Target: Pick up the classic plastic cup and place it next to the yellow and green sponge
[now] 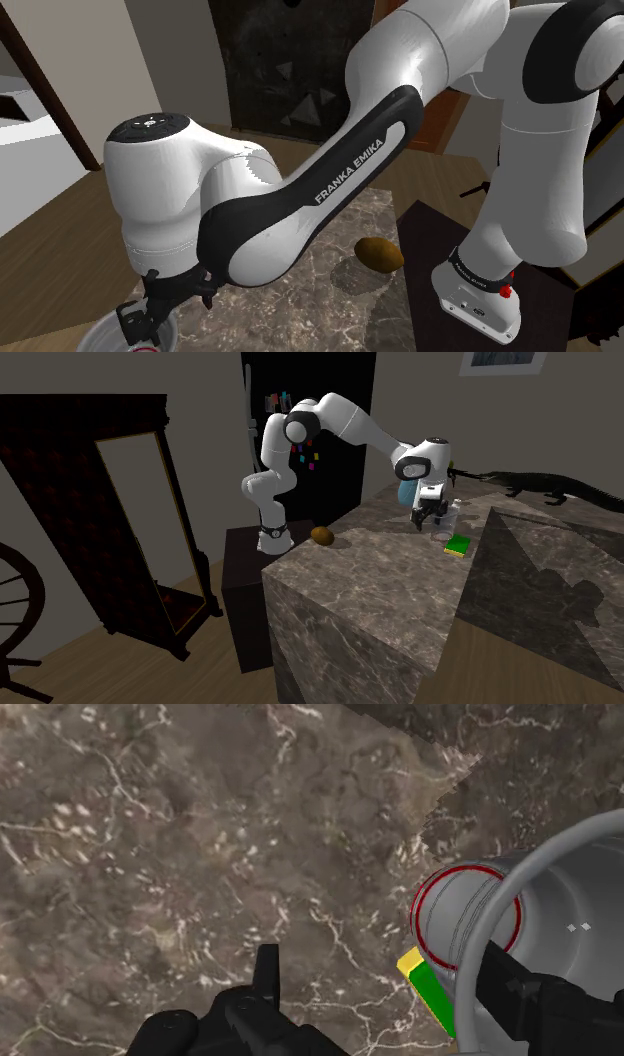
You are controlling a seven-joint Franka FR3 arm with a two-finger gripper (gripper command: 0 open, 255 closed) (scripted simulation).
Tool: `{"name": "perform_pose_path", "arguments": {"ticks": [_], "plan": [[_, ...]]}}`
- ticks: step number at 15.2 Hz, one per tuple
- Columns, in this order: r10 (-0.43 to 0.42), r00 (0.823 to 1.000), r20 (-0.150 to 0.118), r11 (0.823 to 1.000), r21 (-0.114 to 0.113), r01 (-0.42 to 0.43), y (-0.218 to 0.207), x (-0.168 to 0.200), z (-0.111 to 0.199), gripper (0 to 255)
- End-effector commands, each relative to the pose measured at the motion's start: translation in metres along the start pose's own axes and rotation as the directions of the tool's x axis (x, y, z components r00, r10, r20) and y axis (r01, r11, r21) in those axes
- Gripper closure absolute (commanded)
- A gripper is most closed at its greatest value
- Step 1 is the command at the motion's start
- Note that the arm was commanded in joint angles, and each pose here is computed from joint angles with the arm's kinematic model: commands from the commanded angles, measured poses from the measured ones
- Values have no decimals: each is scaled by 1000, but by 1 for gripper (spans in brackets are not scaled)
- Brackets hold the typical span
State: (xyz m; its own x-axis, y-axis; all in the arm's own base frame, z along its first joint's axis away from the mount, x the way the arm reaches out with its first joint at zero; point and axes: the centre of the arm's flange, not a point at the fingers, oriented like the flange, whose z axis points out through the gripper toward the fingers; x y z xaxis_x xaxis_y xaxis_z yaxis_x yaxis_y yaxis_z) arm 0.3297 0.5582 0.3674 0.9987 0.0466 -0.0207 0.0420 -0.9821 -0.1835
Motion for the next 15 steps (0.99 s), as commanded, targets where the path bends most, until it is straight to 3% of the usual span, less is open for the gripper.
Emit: {"name": "perform_pose_path", "arguments": {"ticks": [1, 3, 7, 15], "plan": [[0, 1000, 0, 1000, 0, 0, 0, 0, 0, 0], [0, 1000, 0, 1000, 0, 0, 0, 0, 0, 0], [0, 1000, 0, 1000, 0, 0, 0, 0, -50, 0], [0, 1000, 0, 1000, 0, 0, 0, 0, -50, 0]]}}
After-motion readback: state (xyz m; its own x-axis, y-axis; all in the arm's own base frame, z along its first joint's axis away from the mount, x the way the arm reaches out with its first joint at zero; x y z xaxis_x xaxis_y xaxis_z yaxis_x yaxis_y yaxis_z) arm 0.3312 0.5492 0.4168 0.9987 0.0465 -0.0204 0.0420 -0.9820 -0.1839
